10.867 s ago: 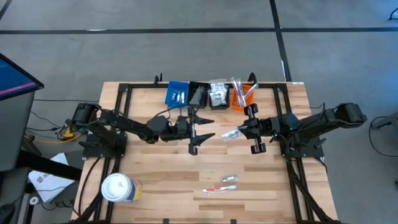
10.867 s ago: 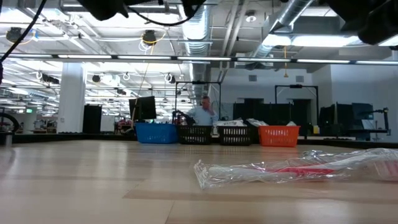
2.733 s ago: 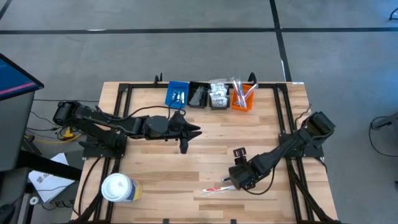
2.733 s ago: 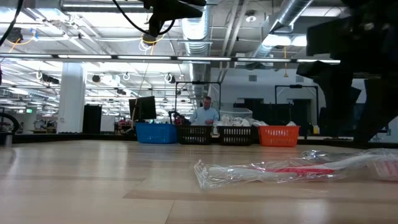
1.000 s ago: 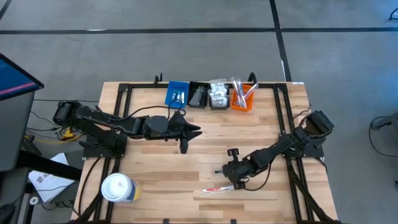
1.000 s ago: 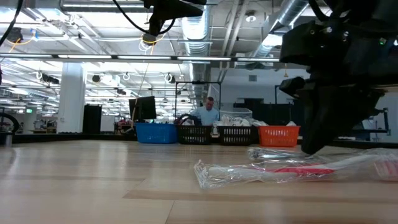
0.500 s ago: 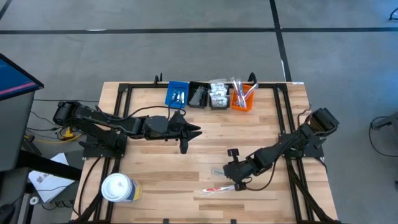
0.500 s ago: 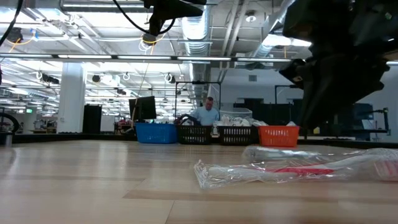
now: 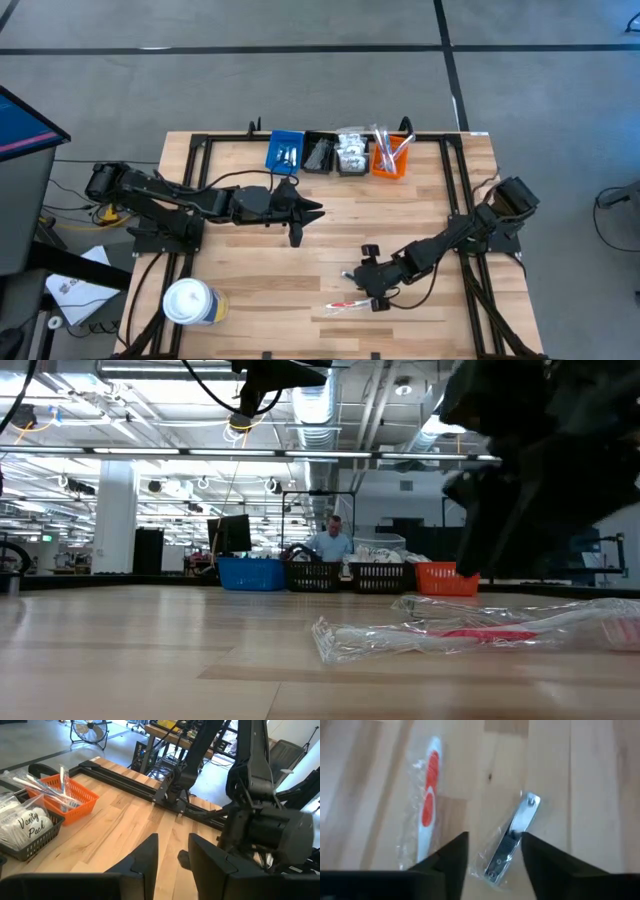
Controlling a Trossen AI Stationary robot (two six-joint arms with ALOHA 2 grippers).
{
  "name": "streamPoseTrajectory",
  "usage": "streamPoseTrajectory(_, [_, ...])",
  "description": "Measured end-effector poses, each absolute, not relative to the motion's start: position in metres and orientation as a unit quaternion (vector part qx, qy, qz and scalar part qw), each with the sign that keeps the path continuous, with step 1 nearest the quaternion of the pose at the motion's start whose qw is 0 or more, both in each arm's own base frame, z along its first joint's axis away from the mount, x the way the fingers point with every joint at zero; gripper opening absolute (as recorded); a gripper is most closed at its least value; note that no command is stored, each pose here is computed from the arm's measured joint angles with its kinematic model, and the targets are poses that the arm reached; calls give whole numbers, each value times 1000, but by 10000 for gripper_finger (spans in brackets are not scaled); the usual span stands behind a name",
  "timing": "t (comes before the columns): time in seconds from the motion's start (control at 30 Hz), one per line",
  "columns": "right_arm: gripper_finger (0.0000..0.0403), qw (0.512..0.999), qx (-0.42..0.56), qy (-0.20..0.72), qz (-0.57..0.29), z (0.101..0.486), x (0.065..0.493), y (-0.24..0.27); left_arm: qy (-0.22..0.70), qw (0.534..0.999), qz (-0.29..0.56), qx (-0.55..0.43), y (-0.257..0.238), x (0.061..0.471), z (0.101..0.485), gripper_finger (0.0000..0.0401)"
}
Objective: Pick & Place Travel size toiletries
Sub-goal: Put the silver nail cutter into the blue bin
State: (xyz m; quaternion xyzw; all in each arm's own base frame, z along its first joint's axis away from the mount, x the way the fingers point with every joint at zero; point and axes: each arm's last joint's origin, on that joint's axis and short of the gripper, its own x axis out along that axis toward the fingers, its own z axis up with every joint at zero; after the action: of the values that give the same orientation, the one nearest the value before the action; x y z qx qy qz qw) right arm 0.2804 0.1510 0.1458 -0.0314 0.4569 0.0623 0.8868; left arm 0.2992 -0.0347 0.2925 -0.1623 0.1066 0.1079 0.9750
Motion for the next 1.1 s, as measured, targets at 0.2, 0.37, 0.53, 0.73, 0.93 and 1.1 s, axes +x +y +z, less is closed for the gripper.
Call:
streamPoseTrajectory(0.2, [261,876,4,481,30,125,285,150,106,975,108,-162,-35,299,293,102])
streamPoseTrajectory(0.37, [285,874,11,485,18,118,290,146,106,975,108,-163,-35,299,293,102])
streamPoseTrajectory(0.53, [269,874,24,485,8,118,292,141,106,975,108,-163,-35,299,293,102])
streamPoseTrajectory(0.73, [185,874,27,486,-1,117,293,139,106,975,108,-164,-35,299,293,102])
streamPoseTrajectory(0.93, [54,875,20,483,1,117,294,138,106,975,108,-164,-35,299,293,102])
streamPoseTrajectory(1.1, [33,880,8,475,18,119,295,140,106,975,108,-164,-35,299,293,102])
